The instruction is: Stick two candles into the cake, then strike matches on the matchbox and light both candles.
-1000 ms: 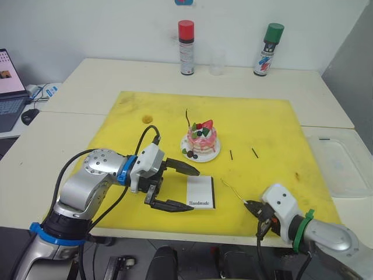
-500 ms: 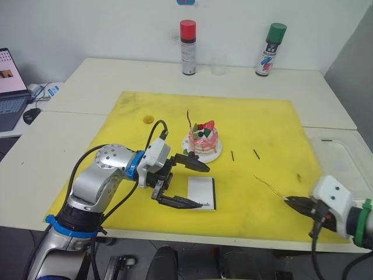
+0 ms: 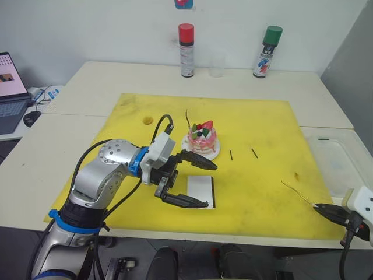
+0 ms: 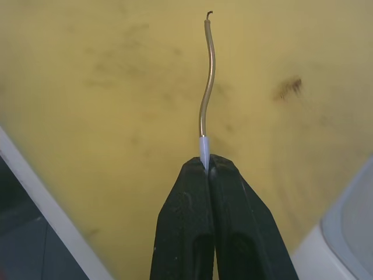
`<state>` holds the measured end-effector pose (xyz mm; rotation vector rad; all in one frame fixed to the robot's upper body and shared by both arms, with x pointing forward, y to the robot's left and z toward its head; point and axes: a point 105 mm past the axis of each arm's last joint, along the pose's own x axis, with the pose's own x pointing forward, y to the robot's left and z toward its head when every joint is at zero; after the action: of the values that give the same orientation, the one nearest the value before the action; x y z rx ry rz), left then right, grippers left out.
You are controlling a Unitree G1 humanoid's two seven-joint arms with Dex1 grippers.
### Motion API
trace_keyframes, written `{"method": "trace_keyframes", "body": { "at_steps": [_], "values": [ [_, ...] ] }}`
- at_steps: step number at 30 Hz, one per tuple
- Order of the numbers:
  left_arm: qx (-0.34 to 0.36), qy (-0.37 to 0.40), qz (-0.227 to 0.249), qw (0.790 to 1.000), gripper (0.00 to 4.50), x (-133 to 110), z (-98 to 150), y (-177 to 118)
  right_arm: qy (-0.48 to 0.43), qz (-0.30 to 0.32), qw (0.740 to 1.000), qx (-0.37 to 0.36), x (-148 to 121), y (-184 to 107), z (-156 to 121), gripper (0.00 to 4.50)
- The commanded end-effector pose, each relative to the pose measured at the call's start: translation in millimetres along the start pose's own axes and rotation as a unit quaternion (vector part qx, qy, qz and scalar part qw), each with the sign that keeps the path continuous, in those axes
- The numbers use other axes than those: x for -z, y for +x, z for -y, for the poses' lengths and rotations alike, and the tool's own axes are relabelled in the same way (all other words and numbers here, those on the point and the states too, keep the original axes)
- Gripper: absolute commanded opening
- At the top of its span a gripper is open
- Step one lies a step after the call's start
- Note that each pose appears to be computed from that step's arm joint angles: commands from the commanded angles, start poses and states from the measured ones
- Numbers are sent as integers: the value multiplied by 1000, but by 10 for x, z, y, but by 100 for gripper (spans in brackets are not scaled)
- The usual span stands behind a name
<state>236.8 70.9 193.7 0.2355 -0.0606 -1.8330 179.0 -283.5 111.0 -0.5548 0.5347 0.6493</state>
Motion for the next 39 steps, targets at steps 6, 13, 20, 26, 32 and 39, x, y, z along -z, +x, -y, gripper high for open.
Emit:
{"method": "trace_keyframes", "body": {
  "at_steps": [6,13,20,26,32,39],
  "values": [
    [16,9,4,1000,450,-57,16,51,-2,-34,999,-18,227,-37,32,3],
    [5,12,3,1000,450,-51,4,54,28,-62,997,-34,328,-1,50,3],
    [-2,11,3,1000,450,-45,-4,53,24,-57,998,-31,238,-57,141,200],
    [-5,15,6,1000,450,-32,-25,75,7,-45,998,-43,-96,-216,191,265],
    [0,33,-2,999,450,-5,-28,119,-39,-190,980,-35,-148,-246,245,265],
    [2,36,4,999,450,5,15,169,43,-213,974,-60,-288,-72,214,265]
  ]
}}
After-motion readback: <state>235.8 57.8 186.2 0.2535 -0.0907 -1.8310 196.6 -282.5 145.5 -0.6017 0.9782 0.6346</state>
